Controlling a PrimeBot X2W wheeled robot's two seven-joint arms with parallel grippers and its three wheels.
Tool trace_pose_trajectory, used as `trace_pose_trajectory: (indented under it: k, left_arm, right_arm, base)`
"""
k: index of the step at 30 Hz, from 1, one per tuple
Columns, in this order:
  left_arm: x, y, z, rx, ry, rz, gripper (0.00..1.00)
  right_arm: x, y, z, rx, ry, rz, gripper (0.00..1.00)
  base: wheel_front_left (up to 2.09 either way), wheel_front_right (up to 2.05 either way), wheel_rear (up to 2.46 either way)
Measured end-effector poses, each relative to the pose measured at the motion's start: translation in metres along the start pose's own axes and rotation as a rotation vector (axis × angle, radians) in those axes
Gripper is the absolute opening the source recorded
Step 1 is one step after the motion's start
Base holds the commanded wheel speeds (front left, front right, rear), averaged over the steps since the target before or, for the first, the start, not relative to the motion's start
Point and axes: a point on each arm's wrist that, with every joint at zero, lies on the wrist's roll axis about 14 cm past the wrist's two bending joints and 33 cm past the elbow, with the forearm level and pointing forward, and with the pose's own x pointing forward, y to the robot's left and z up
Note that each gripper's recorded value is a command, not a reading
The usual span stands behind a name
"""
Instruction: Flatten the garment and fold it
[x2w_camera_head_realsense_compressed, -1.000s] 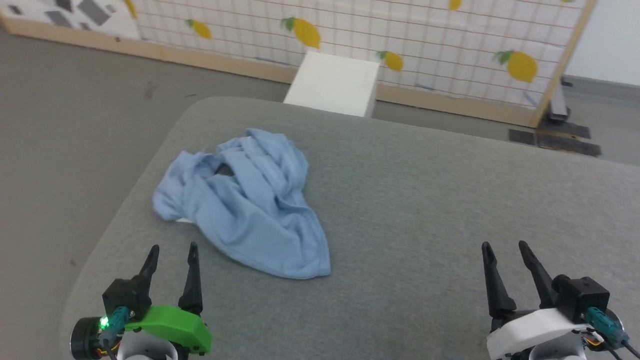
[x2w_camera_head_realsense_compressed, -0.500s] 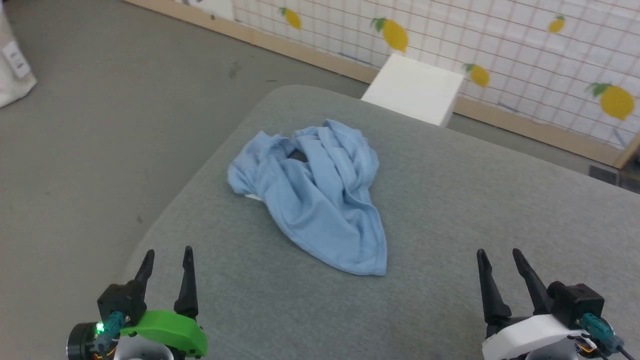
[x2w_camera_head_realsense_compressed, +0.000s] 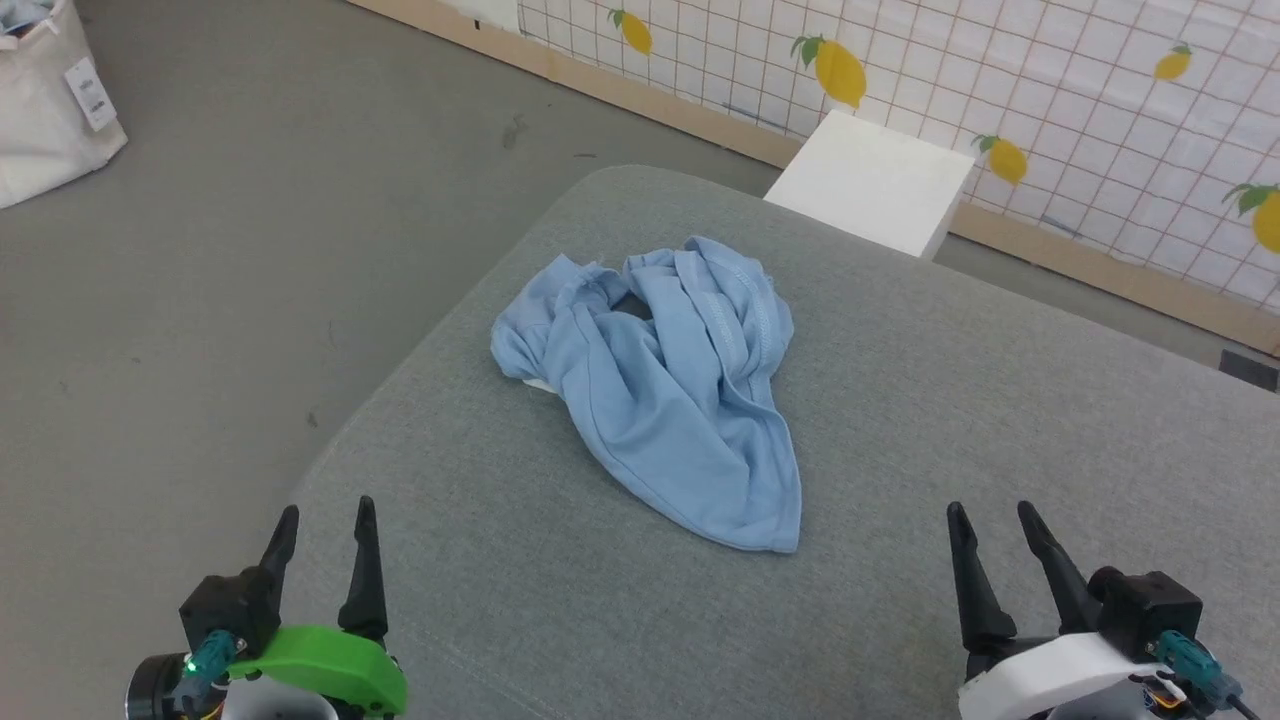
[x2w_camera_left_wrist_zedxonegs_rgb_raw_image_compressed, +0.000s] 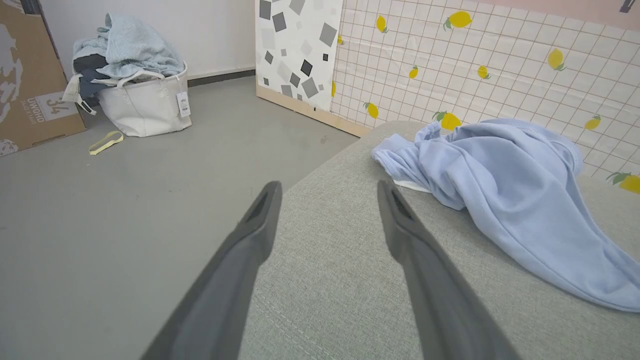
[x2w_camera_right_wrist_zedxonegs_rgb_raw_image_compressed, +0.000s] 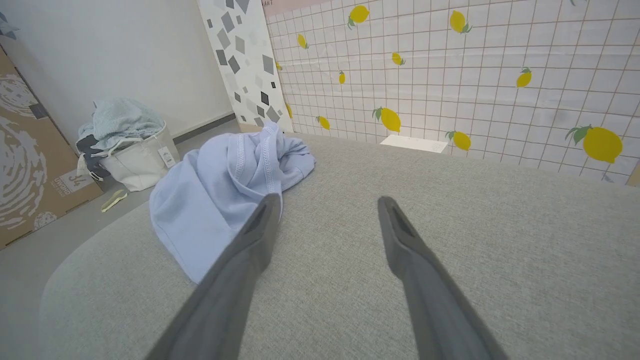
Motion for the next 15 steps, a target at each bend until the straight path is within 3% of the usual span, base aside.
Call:
trace_pose_trajectory:
  k: [8, 15]
  left_arm:
    - [0.033, -0.035, 0.017, 0.011, -0.041, -0.12, 1.0]
    - [0.096, -0.098, 0.047, 0.016, -0.054, -0.293, 1.0]
  right_arm:
    - [-0.003, -0.011, -0.002, 0.009, 0.001, -0.032, 1.0]
    - [0.0, -0.027, 0.0, -0.001, -0.012, -0.068, 1.0]
  base:
    - [0.0, 0.0, 0.0]
    - [0.0, 0.0, 0.0]
